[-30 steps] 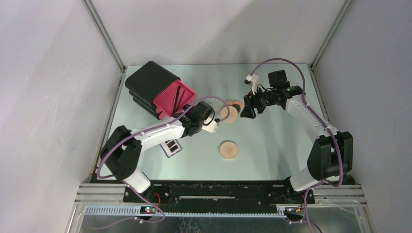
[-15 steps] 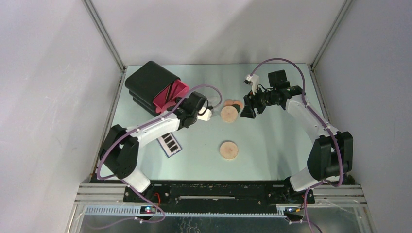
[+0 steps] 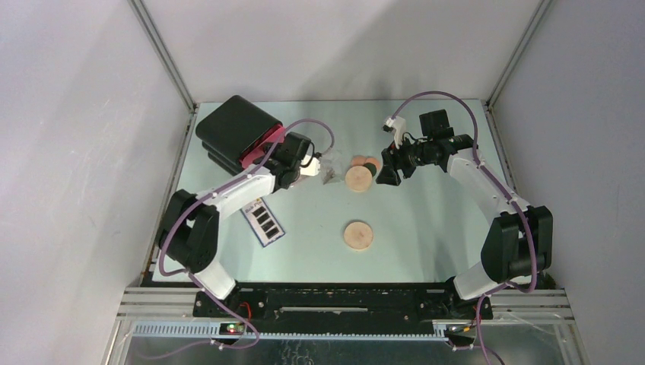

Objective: Organize the makeup
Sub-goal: Close the drawer in the storage box.

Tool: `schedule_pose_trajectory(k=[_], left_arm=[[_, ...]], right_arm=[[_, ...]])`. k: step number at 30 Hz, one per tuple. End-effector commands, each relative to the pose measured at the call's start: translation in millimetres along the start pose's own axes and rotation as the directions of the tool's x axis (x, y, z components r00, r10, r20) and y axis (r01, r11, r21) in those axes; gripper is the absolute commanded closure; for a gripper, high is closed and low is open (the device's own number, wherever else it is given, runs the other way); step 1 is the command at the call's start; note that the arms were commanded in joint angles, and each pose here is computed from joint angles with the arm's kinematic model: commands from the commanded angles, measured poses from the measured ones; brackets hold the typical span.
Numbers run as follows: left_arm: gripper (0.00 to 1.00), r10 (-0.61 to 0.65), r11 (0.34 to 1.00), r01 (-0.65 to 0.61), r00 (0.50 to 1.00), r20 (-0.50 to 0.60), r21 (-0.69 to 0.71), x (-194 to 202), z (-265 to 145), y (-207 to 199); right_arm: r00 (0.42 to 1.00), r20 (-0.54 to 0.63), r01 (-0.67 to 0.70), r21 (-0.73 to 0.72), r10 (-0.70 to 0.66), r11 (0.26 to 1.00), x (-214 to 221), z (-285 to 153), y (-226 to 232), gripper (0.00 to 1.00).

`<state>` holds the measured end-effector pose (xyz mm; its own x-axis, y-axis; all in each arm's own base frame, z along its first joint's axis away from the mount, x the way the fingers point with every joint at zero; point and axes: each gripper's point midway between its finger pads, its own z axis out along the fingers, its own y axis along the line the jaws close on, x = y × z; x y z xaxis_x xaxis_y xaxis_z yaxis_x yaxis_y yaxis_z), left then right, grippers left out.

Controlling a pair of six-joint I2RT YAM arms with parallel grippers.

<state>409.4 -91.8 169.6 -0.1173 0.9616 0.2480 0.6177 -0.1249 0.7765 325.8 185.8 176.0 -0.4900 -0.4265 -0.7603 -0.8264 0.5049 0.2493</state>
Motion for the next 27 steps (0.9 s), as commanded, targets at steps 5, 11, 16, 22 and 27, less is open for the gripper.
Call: schedule_pose_trajectory(k=[5, 11, 16, 22, 27], left_arm=[[0.45, -0.103, 0.993, 0.102, 0.995, -0.010, -0.065, 13.7, 11.8, 31.3], [0.34, -0.159, 0.984, 0.158, 0.987, -0.007, -0.082, 23.2, 17.9, 36.4], [0.29, -0.190, 0.981, 0.192, 0.978, 0.081, -0.006, 16.6, 6.3, 24.1], [0.25, -0.155, 0.986, 0.140, 0.968, 0.196, 0.088, -1.4, -8.2, -4.1], [0.24, -0.092, 0.991, 0.071, 0.976, 0.196, 0.111, -14.5, -2.4, -21.4]], right_arm=[[0.999, 0.015, 0.035, -0.009, -0.035, 0.999, -5.8, -2.4, 3.7, 0.29], [0.999, 0.013, 0.033, -0.010, -0.033, 0.999, -5.3, -2.1, 3.8, 0.29], [0.999, 0.012, 0.034, -0.009, -0.034, 0.999, -5.1, -1.8, 3.4, 0.29], [0.999, 0.007, 0.034, -0.009, -0.034, 0.999, -4.3, 0.0, 3.3, 0.29], [0.999, 0.004, 0.036, -0.008, -0.036, 0.999, -3.9, 0.8, 3.6, 0.29]])
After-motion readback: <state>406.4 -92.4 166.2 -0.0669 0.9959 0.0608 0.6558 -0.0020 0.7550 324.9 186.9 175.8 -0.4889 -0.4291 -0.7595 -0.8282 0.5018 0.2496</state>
